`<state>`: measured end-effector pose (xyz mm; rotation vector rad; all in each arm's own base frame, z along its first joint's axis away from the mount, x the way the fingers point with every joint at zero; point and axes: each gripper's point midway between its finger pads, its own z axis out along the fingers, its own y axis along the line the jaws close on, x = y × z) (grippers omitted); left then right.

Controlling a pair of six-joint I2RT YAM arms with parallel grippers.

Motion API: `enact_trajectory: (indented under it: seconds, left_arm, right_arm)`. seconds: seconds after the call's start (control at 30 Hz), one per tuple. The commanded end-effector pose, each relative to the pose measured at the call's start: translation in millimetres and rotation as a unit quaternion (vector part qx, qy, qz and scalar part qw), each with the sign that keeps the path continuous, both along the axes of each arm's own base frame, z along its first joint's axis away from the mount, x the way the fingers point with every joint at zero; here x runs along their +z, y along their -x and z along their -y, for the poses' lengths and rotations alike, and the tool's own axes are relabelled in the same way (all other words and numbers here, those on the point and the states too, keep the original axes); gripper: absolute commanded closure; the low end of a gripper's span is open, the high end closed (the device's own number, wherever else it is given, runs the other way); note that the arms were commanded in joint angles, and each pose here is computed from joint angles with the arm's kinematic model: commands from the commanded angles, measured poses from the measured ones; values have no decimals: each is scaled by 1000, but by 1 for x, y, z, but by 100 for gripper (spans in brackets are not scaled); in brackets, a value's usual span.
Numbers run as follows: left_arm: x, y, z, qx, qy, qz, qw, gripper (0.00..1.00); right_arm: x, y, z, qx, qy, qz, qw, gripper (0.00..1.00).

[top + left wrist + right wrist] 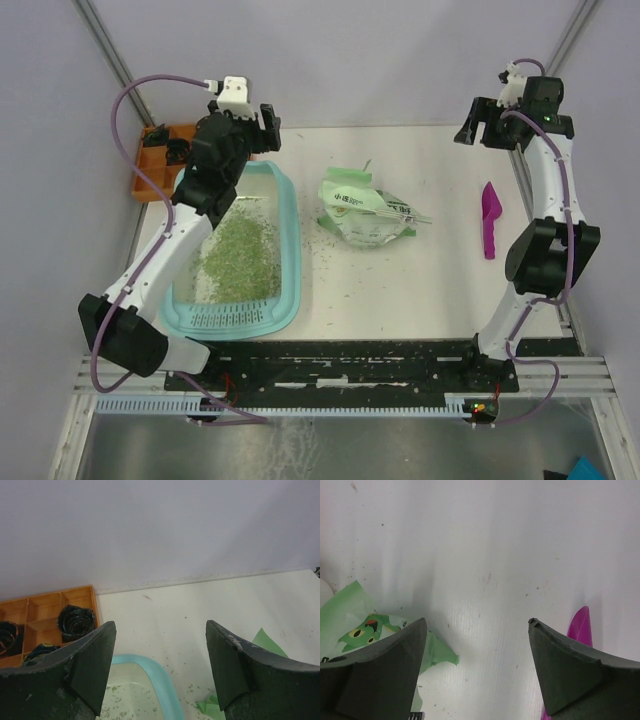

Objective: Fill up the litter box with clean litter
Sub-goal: Reset both arms

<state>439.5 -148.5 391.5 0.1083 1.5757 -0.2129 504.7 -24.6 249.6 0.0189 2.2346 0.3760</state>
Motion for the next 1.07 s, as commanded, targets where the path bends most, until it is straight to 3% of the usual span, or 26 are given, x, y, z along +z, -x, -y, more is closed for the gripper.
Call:
enact_trajectory:
  seconds: [0.0, 0.67, 0.73, 1.03]
  left_arm:
    - [1, 0, -4, 20, 37, 7, 999, 21]
    - [-10, -10, -6, 36, 33, 5, 999, 21]
    - [-10, -11, -6, 36, 33, 6, 999, 21]
    - [-12, -10, -8, 39, 29, 10, 999, 21]
  right_arm:
    - [19, -4, -5, -10, -21, 32, 999, 10]
    - [27, -9, 3, -12, 7, 50, 999, 8]
    - [32, -9, -2, 7, 4, 56, 998, 1]
    - [32, -8, 4, 5, 22, 56, 998, 1]
